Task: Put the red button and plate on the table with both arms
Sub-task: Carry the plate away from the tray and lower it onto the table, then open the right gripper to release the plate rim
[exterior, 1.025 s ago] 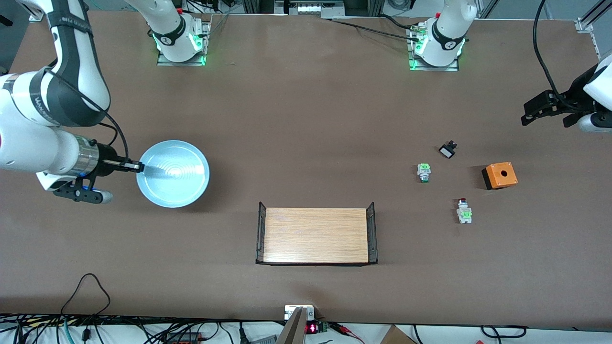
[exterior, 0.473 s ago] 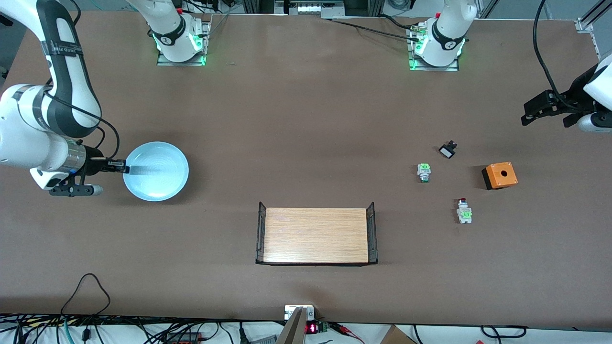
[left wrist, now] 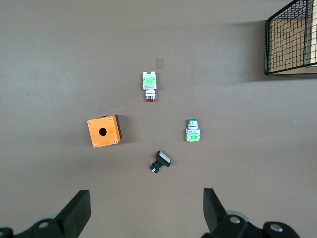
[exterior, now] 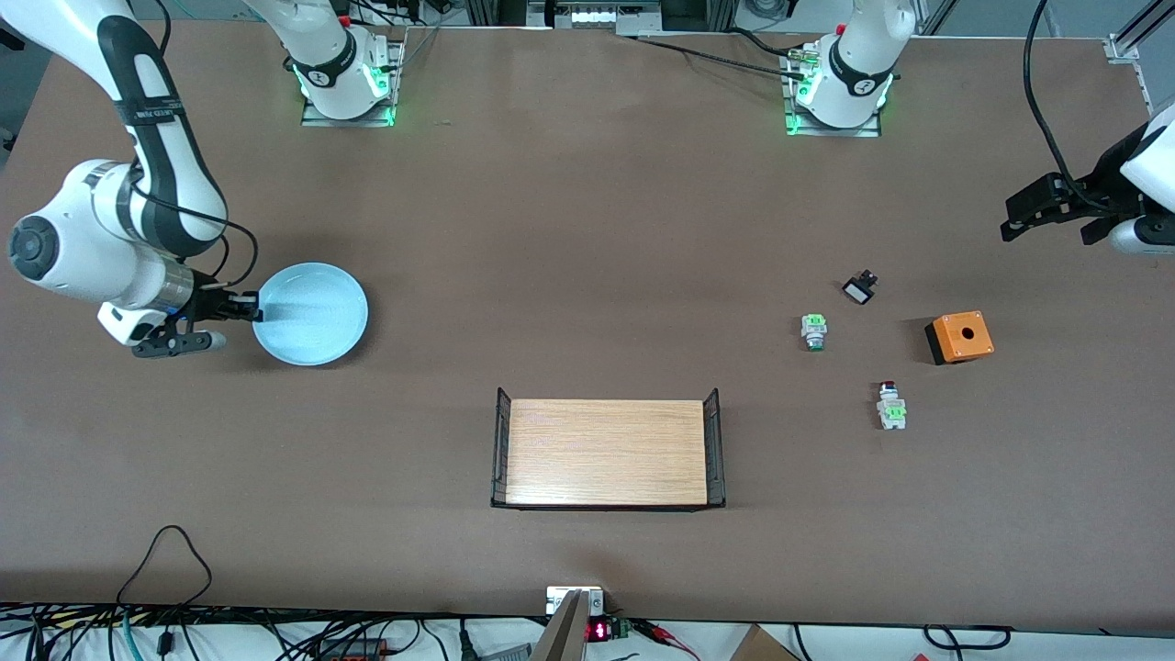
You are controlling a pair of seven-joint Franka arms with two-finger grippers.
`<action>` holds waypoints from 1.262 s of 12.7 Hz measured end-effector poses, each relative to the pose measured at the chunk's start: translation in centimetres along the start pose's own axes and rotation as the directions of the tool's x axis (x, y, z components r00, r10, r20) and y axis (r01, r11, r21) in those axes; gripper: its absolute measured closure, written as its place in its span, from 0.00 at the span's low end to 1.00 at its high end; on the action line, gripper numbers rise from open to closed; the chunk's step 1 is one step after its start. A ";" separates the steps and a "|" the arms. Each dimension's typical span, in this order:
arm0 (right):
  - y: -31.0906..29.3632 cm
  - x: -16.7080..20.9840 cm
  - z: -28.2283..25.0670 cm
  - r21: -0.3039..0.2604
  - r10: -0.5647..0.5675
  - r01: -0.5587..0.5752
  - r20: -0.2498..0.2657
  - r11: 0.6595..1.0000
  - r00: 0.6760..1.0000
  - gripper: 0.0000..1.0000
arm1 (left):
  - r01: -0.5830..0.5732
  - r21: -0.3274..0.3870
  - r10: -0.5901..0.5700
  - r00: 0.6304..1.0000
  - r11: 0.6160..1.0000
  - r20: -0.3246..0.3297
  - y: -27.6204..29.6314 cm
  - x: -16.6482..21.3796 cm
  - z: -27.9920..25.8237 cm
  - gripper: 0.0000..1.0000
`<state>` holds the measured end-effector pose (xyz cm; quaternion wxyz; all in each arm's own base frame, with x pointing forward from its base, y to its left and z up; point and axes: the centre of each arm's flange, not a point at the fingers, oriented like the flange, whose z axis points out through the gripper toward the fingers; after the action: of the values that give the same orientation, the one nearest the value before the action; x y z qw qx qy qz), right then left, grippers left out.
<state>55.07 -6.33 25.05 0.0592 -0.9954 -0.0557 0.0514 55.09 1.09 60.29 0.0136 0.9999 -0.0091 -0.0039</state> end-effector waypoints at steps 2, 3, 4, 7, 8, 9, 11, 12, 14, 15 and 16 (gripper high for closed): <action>0.4 -1.5 2.1 -0.004 0.003 -0.003 -0.003 1.000 1.000 0.98 | 0.000 0.000 0.000 1.000 1.000 0.000 0.0 0.0 0.0 0.00; 0.6 -2.1 2.8 0.003 0.012 -0.012 0.000 1.000 1.000 0.97 | 0.000 0.000 0.000 1.000 1.000 0.000 0.0 0.0 0.0 0.00; 0.9 -2.5 3.1 0.019 0.025 -0.025 0.001 1.000 1.000 0.96 | 0.000 0.000 0.000 1.000 1.000 0.000 0.0 0.0 0.0 0.00; 0.9 -2.1 2.1 0.047 0.052 -0.051 -0.026 0.998 0.998 0.74 | 0.000 0.000 0.000 1.000 1.000 0.000 0.0 0.0 0.0 0.00; 0.4 -1.6 0.8 0.057 0.060 -0.058 -0.032 0.997 0.998 0.63 | 0.000 0.000 0.000 1.000 1.000 0.000 0.0 0.0 0.0 0.00; -0.4 -0.8 -1.0 0.070 0.084 -0.082 -0.027 0.994 0.996 0.52 | 0.000 0.000 0.000 1.000 1.000 0.000 0.0 0.0 0.0 0.00; -2.3 0.9 -5.0 0.092 0.134 -0.131 -0.023 0.987 0.991 0.31 | 0.000 0.000 0.000 1.000 1.000 0.000 0.0 0.0 0.0 0.00; -3.2 1.6 -6.7 0.097 0.152 -0.149 -0.025 0.984 0.988 0.20 | 0.000 0.000 0.000 1.000 1.000 0.000 0.0 0.0 0.0 0.00; -4.9 2.8 -8.9 0.087 0.162 -0.160 -0.023 0.983 0.986 0.00 | 0.000 0.000 0.000 1.000 1.000 0.000 0.0 0.0 0.0 0.00; -5.6 3.2 -9.9 0.066 0.160 -0.159 -0.017 0.985 0.987 0.00 | 0.000 0.000 0.000 1.000 1.000 0.000 0.0 0.0 0.0 0.00; -6.3 3.6 -11.1 0.040 0.160 -0.159 -0.006 0.986 0.987 0.00 | 0.000 0.000 0.000 1.000 1.000 0.000 0.0 0.0 0.0 0.00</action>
<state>59.20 -0.96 36.44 0.0748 -0.9955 0.0254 0.0526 55.09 1.09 60.29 0.0136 0.9999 -0.0090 -0.0039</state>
